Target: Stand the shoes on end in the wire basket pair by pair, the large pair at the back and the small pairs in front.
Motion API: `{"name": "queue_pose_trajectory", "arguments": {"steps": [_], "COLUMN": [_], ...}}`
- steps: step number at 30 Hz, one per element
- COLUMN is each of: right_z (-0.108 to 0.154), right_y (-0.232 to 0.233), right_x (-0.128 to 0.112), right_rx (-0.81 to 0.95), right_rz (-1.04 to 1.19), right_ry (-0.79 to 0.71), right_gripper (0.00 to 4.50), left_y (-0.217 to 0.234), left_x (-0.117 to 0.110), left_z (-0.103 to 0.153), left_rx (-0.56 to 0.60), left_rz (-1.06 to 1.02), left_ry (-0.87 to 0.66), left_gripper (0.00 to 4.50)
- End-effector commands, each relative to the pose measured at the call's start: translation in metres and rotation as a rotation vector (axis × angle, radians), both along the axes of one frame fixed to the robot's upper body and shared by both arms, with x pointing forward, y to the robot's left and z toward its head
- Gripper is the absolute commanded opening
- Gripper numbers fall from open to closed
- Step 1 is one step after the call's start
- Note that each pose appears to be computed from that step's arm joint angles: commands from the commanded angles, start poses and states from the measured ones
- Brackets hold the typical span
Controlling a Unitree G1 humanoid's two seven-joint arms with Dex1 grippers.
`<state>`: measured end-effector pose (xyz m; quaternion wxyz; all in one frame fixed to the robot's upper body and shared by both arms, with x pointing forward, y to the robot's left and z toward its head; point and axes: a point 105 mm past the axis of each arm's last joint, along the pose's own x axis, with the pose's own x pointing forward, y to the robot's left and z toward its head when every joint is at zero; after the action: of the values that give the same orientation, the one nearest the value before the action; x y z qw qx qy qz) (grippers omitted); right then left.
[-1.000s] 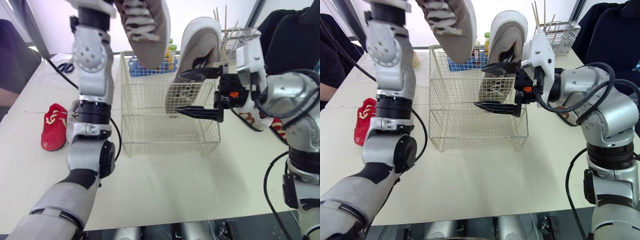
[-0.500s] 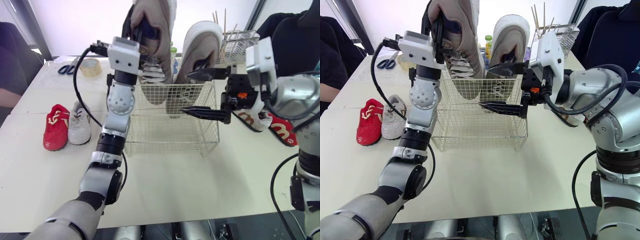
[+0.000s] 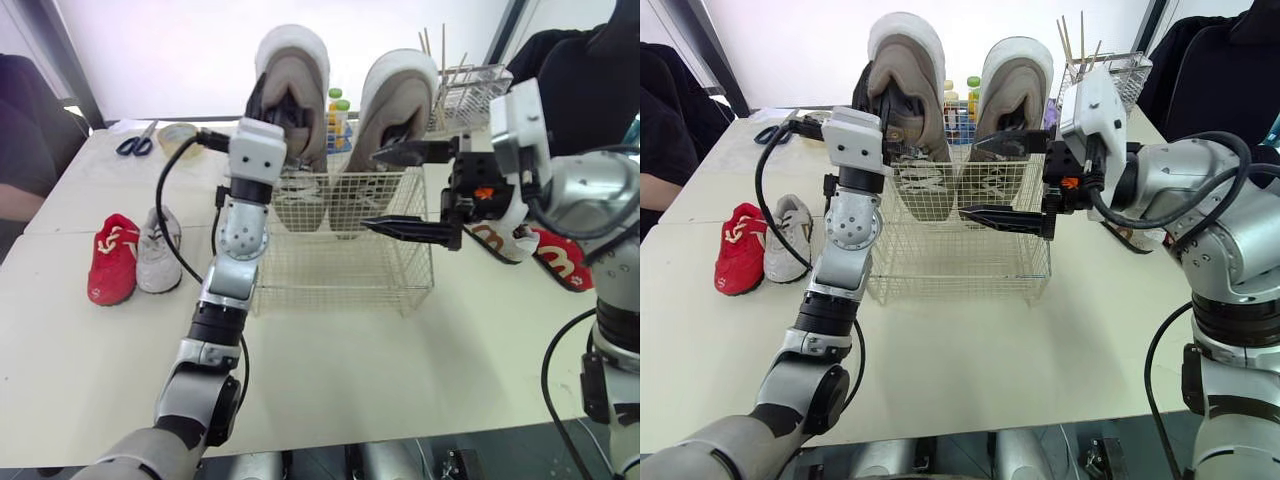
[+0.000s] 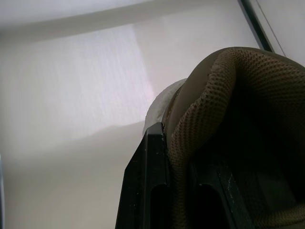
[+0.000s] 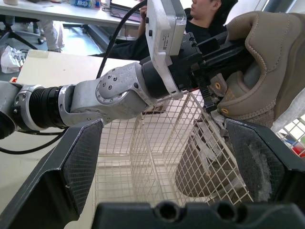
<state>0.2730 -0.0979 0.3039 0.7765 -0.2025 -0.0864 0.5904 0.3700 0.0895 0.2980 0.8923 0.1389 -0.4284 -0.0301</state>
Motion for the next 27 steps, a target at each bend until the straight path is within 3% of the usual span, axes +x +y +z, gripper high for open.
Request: {"name": "queue_pose_trajectory", "arguments": {"steps": [1, 4, 8, 12, 27], "right_z": [0.009, 0.009, 0.009, 0.009, 0.014], "right_y": [0.001, 0.002, 0.001, -0.001, -0.009], "right_x": [-0.003, -0.002, -0.001, 0.0, 0.009], "right_rx": [-0.001, -0.002, -0.005, -0.006, -0.022], "right_rz": [0.012, 0.012, 0.01, 0.009, -0.005], "right_ry": [-0.052, -0.054, -0.057, -0.059, -0.069], "right_gripper": [4.5, 4.5, 4.5, 4.5, 4.5], "left_y": [0.001, 0.01, 0.02, 0.025, 0.037], "left_x": [0.017, 0.018, 0.009, -0.003, -0.046], "left_z": [-0.039, -0.044, -0.043, -0.035, -0.03], "left_rx": [0.021, 0.004, -0.047, -0.084, -0.033], "left_rz": [-0.011, 0.001, -0.044, -0.116, -0.391], "left_ry": [0.185, 0.208, 0.212, 0.203, 0.373], "left_gripper": [0.03, 0.03, 1.66, 3.66, 3.66]}}
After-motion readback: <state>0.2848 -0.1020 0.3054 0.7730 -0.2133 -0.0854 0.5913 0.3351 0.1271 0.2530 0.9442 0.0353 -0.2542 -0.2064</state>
